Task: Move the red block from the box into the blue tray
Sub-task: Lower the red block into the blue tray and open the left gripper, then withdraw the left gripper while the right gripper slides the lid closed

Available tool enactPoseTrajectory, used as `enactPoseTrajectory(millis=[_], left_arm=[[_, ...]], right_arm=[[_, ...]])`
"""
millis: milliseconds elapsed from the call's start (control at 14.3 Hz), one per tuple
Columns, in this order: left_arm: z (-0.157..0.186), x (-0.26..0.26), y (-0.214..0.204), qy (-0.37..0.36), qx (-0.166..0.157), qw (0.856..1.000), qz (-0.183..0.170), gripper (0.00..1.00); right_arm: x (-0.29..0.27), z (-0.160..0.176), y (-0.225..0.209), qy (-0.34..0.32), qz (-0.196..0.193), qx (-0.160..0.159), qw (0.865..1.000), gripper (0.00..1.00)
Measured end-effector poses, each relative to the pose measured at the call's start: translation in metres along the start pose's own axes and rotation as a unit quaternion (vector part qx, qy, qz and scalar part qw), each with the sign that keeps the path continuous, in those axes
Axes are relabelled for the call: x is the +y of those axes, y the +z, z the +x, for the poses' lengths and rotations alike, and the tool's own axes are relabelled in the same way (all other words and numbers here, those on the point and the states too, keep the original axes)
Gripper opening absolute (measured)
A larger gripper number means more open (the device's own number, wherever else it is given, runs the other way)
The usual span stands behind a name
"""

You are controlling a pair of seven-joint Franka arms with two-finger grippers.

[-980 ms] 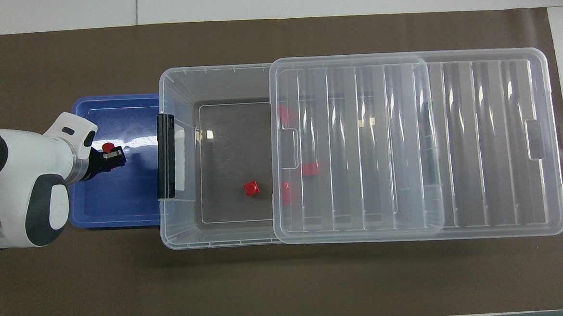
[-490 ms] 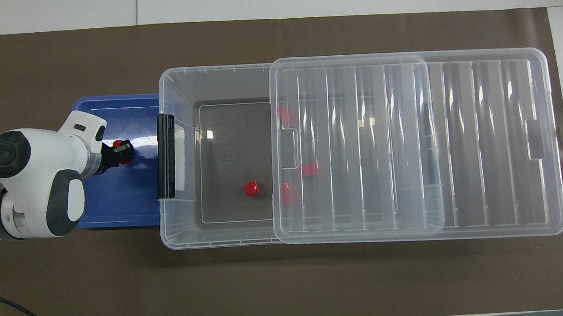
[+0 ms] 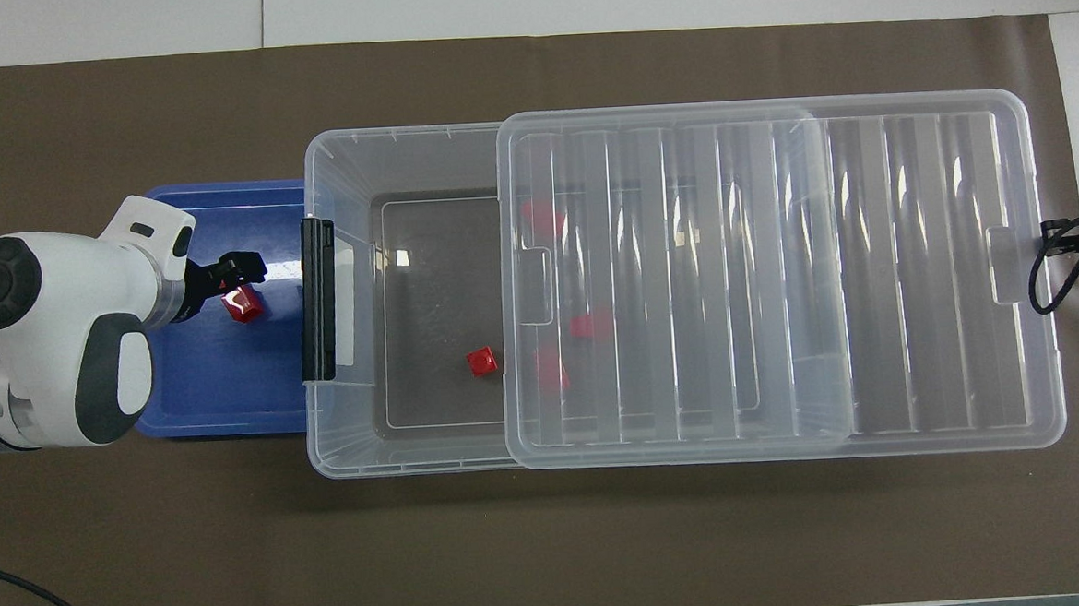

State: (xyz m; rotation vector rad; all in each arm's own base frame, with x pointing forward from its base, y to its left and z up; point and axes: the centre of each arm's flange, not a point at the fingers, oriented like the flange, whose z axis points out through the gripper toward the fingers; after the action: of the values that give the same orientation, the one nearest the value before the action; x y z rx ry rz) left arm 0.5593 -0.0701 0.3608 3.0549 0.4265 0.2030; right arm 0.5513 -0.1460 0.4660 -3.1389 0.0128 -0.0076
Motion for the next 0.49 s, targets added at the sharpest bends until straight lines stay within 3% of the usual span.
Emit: enactPoseTrajectory(millis=[490], left_arm=[[0.026,0.026,-0.084,0.127,-0.002,0.992,-0.001,1.0]], right_arm=[[-0.064,0.012,0.001,0.021,0.003,-0.001,1.0,0.01]])
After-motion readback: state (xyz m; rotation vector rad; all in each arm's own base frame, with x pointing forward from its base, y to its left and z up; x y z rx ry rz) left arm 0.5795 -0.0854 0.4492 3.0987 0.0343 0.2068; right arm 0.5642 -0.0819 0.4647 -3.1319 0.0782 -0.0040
